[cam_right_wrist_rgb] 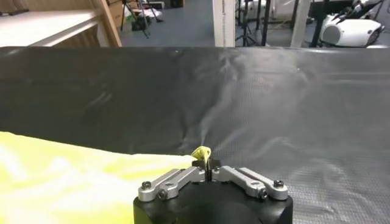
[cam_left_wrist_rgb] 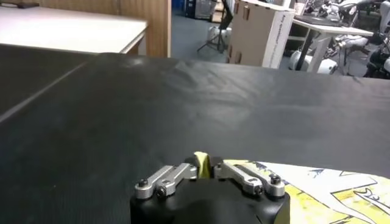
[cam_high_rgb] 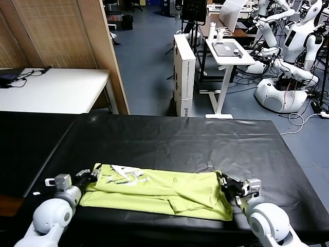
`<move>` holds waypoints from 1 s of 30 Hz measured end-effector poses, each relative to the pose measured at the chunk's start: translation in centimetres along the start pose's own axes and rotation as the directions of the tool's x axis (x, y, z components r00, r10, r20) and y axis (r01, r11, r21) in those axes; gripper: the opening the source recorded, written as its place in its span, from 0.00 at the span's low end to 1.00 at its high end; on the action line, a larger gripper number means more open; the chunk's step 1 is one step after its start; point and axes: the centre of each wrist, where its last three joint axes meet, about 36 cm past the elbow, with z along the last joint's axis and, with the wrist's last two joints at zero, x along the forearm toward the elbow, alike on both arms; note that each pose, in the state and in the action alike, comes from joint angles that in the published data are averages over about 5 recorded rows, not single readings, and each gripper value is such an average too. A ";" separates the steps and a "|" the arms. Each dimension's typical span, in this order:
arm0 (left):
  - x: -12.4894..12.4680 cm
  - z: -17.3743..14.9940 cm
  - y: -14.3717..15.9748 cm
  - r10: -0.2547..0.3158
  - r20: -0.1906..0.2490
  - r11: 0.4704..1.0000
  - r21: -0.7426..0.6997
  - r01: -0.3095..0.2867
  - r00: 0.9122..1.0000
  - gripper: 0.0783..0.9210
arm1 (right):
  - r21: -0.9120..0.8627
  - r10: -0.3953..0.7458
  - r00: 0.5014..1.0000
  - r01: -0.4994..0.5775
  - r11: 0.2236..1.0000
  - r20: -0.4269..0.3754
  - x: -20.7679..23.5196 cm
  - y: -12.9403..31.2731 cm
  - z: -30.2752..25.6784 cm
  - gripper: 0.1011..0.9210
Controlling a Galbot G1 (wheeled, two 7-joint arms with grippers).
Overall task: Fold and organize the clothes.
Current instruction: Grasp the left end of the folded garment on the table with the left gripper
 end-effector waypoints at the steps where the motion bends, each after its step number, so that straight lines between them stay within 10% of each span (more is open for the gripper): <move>1: 0.0 0.0 0.0 0.000 0.001 1.000 0.000 0.000 1.000 0.13 | 0.000 -0.008 1.000 0.008 1.000 0.012 0.1 -0.1 -0.1 0.21; 13: 0.7 -1.3 1.8 -0.012 -0.002 1.000 0.013 0.012 1.000 0.93 | 0.075 -0.089 0.974 0.075 0.994 0.207 3.1 -1.6 -1.3 0.96; 20: 3.4 -2.7 3.3 -0.012 -0.100 0.998 0.066 0.018 0.995 0.98 | 0.123 -0.100 0.968 0.073 0.990 0.229 6.3 -1.3 -0.6 0.98; 30: 7.4 -4.6 4.9 0.202 -0.191 0.965 0.206 -0.162 0.961 0.98 | 0.113 -0.123 0.961 0.097 0.989 0.246 11.5 0.7 -0.2 0.98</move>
